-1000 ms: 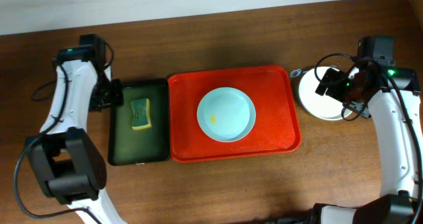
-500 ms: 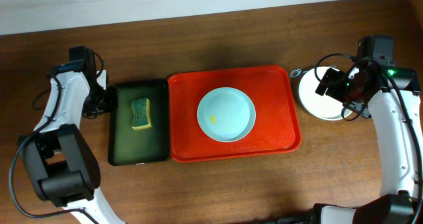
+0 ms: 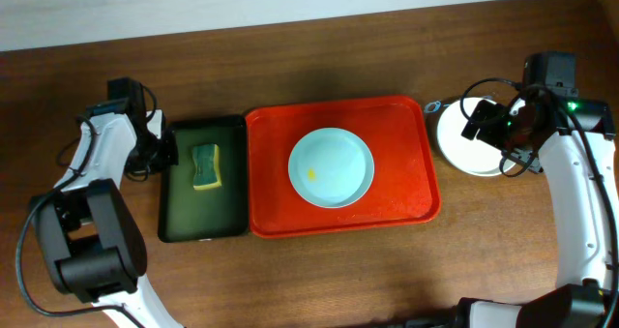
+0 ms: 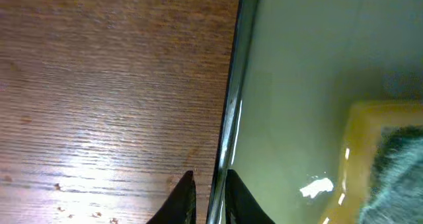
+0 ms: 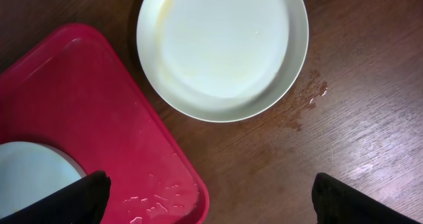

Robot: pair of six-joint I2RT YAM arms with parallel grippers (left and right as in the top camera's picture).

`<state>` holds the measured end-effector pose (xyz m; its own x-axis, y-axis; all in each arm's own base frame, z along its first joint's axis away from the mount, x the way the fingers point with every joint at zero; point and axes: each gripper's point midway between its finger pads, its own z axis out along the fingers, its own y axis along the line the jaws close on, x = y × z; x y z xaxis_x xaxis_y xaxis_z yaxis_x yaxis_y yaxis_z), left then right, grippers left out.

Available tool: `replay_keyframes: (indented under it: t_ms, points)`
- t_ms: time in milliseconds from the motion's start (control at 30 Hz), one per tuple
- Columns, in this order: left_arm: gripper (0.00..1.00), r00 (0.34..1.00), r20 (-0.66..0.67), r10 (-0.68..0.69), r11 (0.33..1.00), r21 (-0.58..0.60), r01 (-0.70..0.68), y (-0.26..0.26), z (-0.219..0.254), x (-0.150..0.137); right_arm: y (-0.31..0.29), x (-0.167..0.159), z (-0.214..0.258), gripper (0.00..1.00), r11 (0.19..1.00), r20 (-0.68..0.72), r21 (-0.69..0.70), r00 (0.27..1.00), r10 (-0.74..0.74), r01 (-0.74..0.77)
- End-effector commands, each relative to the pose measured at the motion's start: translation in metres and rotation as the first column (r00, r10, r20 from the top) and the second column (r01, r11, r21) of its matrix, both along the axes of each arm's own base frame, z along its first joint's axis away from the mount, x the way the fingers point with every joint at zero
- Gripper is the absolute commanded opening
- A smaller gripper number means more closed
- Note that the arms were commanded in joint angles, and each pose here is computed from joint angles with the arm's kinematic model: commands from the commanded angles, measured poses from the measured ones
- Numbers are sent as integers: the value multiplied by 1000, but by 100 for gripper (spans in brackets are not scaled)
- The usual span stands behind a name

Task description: Clean dirty plates on tray and stack at the side

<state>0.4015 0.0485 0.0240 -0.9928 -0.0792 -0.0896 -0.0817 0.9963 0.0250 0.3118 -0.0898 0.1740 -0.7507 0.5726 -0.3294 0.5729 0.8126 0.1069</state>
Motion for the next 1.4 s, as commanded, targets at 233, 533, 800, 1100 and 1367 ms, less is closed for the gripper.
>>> replay_keyframes:
  t_ms: [233,533,800,1100,1367]
  points:
    - [0,999,0,-35,999,34,35,6,-5,-3,0,0,-2,98,1000,-7,4,1000,7,-7]
    - [0,999,2,-39,997,62,39,10,-5,-2,0,0,-2,98,1000,-7,4,1000,7,-7]
    - [0,997,1,-83,992,93,82,15,-4,0,0,0,-2,98,1000,-7,4,1000,7,-7]
    - [11,992,20,-127,985,123,123,19,-2,7,0,0,-2,98,1000,-7,4,1000,8,-8]
    - [42,991,79,-110,993,42,107,6,31,27,0,0,-2,98,1000,-7,4,1000,7,-7]
